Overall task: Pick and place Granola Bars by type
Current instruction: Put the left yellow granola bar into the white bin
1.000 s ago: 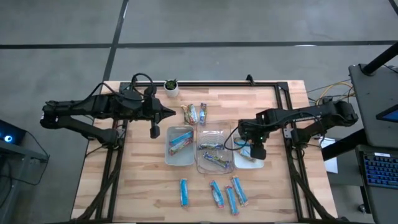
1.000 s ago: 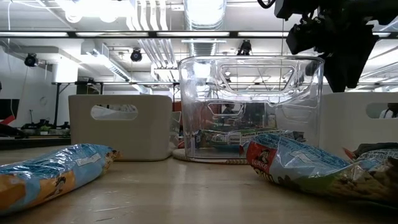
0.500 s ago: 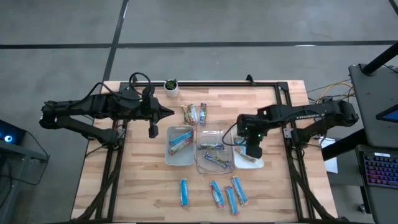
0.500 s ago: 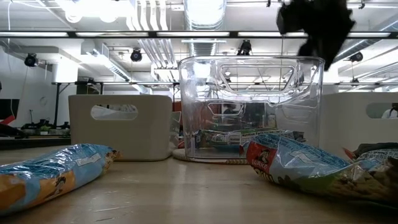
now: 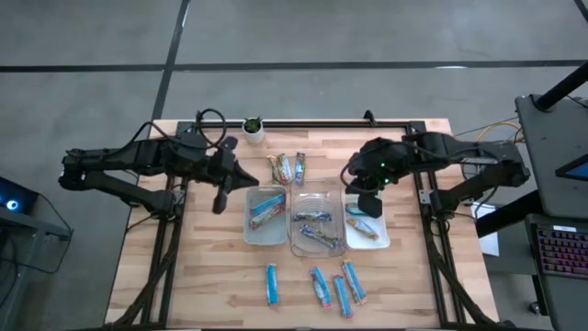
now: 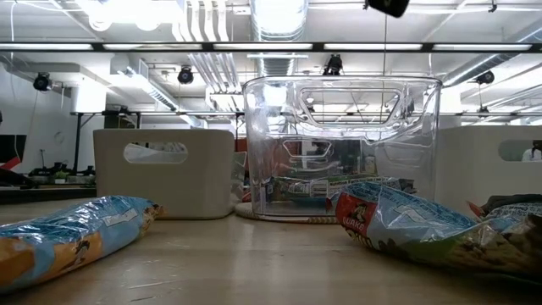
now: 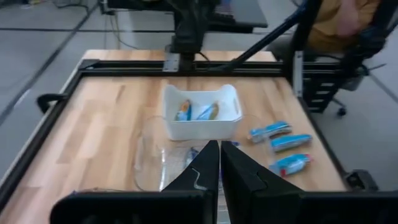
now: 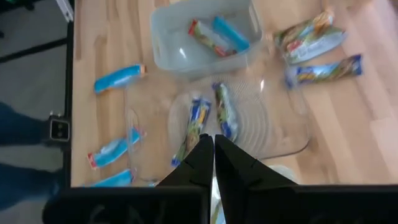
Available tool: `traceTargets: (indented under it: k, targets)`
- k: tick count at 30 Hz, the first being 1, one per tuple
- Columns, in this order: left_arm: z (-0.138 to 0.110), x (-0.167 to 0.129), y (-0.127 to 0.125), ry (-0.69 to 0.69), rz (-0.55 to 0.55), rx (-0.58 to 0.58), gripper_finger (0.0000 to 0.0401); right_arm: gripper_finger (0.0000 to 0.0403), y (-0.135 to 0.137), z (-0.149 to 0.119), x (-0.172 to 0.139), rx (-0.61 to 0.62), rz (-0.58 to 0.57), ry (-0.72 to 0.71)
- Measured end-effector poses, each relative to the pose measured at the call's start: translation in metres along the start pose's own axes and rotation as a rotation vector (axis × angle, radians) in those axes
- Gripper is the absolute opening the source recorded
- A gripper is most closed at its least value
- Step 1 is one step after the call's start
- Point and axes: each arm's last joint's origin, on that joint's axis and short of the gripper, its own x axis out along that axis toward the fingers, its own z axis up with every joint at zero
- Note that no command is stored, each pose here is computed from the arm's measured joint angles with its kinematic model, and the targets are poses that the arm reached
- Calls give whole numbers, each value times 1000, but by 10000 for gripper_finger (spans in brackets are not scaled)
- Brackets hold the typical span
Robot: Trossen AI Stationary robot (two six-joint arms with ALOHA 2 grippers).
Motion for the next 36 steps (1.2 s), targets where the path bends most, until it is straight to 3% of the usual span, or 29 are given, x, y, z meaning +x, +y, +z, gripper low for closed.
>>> traceTargets:
  k: [5,10,17,23,29,36]
  targets:
    - [3,-2,-2,-10,-19,-56,0,9,1,2,-3,-2,-2,-12]
    - [24,-9,-5,-57,-96,-97,19,9,0,0,-2,-1,-5,-3]
    - [49,-9,-13,-58,-264,-146,94,9,-1,1,-1,-1,-24,-8]
    - [55,7,-20,-26,-336,-139,173,9,-1,0,-1,20,-24,-8]
    - [56,26,-37,18,-448,-31,225,9,-1,0,-1,40,-25,-4]
    - [62,27,-56,147,-503,193,234,9,-1,0,-1,88,-25,-3]
